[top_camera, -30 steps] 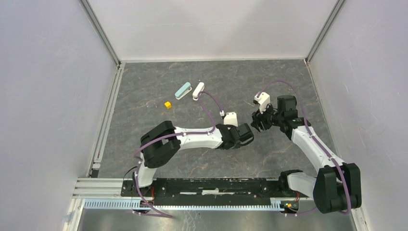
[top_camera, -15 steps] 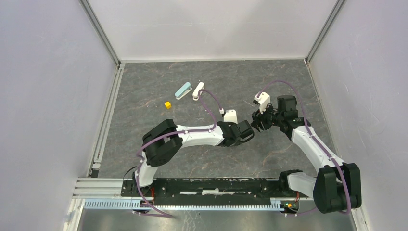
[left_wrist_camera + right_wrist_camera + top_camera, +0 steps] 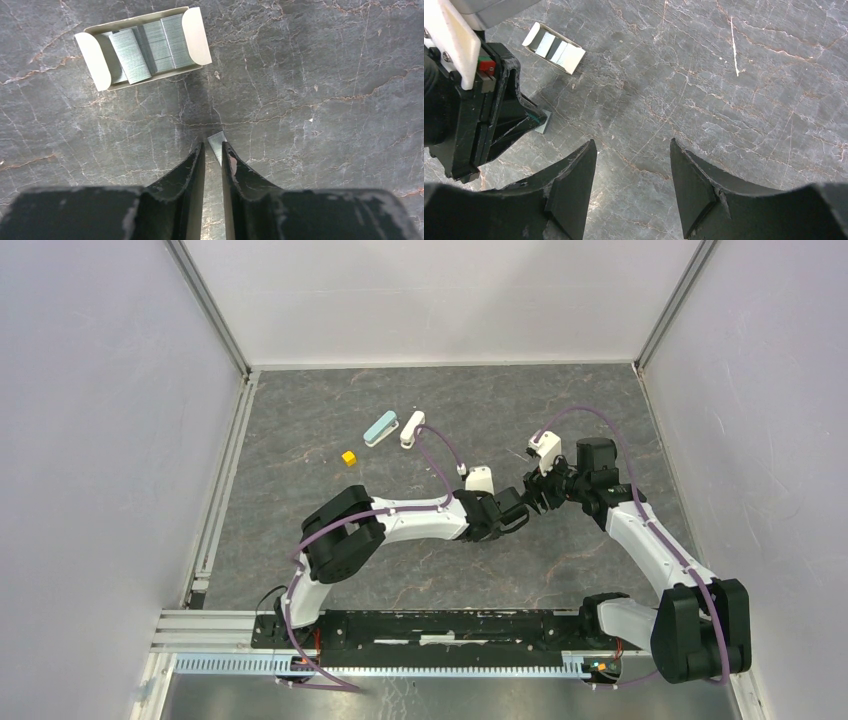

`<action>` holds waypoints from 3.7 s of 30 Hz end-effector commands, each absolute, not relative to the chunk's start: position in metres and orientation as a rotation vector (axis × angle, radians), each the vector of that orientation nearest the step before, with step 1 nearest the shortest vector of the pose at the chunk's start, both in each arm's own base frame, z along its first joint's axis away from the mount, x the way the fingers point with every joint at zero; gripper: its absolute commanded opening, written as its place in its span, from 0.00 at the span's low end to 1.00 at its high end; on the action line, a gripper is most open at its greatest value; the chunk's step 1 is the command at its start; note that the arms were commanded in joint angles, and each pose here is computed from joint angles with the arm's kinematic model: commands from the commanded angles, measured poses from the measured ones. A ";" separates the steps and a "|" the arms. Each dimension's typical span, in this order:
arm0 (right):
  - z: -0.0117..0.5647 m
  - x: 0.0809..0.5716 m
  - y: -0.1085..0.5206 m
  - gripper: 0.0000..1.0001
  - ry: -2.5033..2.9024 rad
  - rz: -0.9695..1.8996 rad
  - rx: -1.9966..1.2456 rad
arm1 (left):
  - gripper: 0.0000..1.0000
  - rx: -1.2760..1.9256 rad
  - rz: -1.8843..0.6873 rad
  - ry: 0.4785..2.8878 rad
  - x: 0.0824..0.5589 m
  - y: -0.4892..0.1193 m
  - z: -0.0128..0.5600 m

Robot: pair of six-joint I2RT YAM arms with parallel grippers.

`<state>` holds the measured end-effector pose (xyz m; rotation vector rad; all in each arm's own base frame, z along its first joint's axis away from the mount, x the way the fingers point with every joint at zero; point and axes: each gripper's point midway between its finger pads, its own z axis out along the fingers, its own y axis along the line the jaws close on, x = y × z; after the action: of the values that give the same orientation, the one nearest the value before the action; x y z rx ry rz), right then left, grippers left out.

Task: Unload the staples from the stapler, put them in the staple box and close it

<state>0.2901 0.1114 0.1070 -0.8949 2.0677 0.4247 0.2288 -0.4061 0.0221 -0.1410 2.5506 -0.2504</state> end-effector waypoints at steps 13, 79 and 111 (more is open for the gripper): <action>0.116 0.294 0.115 0.63 2.013 0.432 -0.892 | 0.10 -0.148 -0.293 2.568 0.229 -0.415 0.026; 0.135 0.296 0.093 0.76 1.966 0.592 -0.652 | 0.46 0.156 -0.216 2.643 0.222 -0.410 0.041; 0.142 0.295 0.094 0.76 1.943 0.599 -0.655 | 0.26 0.304 -0.009 2.684 0.213 -0.397 0.011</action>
<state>0.2941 0.0930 0.1309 -0.6532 1.9817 0.5969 0.2146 -0.4053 0.0193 0.2227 2.6856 -0.1107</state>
